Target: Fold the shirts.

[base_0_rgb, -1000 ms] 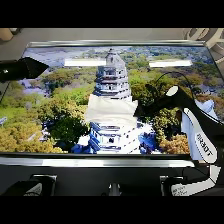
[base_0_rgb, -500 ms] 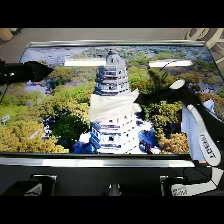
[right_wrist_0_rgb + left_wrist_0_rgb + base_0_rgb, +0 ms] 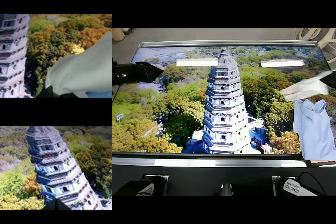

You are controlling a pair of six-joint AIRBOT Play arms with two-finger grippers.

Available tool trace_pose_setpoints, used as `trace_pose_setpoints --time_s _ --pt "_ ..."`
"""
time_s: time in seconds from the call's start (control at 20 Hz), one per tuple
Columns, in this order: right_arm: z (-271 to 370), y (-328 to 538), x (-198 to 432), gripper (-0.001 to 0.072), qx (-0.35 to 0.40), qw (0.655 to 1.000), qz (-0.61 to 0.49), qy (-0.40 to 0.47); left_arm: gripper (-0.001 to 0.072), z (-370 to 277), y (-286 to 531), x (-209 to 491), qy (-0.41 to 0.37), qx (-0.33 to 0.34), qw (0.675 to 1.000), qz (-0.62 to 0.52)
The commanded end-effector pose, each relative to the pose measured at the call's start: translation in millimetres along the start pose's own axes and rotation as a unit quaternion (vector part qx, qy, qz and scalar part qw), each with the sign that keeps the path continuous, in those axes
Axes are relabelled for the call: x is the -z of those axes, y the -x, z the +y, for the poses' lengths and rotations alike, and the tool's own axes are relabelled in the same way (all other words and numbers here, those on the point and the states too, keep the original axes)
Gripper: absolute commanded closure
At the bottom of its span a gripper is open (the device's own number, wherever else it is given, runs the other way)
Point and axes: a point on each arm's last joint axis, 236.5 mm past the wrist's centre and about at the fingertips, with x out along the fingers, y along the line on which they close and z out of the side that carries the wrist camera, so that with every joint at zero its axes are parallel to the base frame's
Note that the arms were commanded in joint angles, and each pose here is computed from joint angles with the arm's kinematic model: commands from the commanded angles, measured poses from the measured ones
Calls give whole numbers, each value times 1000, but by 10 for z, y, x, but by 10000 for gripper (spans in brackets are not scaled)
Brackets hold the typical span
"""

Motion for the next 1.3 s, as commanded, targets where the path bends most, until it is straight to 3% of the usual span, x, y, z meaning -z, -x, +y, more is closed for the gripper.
trace_pose_setpoints --time_s 0.0,0.45,0.65,1.05,1.1,1.15,1.2,1.25 --pt "-371 575 226 687 45 998 8 -53 681 4 1 2 -5 -1 1000 0" --pt "-500 1128 950 686 91 985 116 -90 680 144 -171 76 -5 -14 1000 -10" --pt "-747 1329 1828 687 159 941 269 -132 681 176 -220 142 0 -15 1000 -5" --pt "-1114 824 2789 684 175 919 329 -125 680 113 -212 109 9 -3 1000 -10" --pt "-1178 843 2799 622 188 917 330 -120 680 112 -211 109 9 -3 1000 -10" --pt "-1251 860 2759 390 202 918 323 -112 680 103 -208 104 10 -1 1000 -11" --pt "-1346 867 2655 38 215 922 309 -87 680 74 -207 94 14 5 1000 -13" --pt "-1409 909 2512 7 225 927 295 -62 680 31 -198 70 19 14 1000 -17"
